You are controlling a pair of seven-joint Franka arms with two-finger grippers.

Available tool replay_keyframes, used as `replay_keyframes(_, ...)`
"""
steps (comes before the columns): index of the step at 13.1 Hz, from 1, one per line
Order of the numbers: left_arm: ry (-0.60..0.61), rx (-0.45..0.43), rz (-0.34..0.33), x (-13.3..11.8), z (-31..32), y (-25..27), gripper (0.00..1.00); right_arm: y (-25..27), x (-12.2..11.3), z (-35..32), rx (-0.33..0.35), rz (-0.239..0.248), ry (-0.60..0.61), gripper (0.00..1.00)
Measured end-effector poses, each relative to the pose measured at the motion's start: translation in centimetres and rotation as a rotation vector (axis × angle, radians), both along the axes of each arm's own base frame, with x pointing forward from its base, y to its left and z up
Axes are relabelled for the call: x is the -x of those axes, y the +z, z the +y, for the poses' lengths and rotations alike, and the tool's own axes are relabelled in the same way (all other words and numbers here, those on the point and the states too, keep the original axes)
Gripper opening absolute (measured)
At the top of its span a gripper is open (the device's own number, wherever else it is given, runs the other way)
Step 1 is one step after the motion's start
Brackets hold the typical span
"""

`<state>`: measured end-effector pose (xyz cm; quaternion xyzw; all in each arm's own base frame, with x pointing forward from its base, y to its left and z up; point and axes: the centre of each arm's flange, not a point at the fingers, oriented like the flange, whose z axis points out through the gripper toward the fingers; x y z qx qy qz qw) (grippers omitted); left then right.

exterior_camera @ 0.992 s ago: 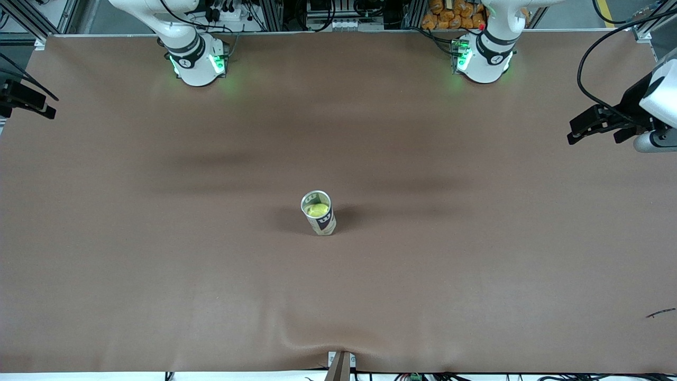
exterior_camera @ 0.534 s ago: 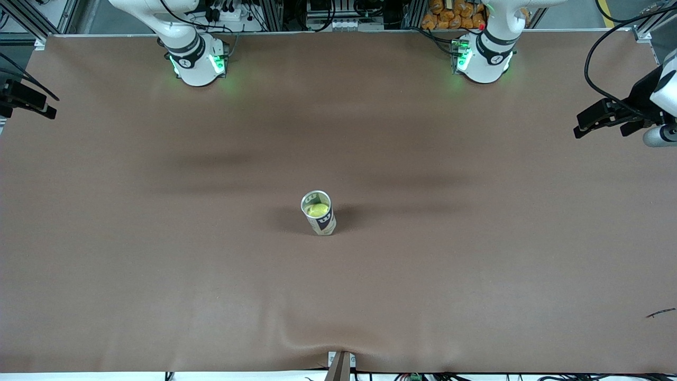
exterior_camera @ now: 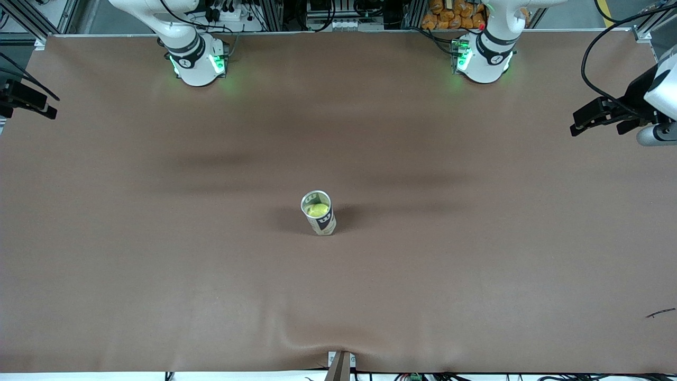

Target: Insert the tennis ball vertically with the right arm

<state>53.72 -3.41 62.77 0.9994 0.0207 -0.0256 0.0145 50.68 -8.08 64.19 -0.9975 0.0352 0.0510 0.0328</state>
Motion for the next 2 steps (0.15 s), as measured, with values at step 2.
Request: replay_keyframes(2,-0.002,-0.001,0.001,0.02,-0.12,-0.01,1.0,-0.01,-0.01,0.02,0.0,0.0,0.0,1.0)
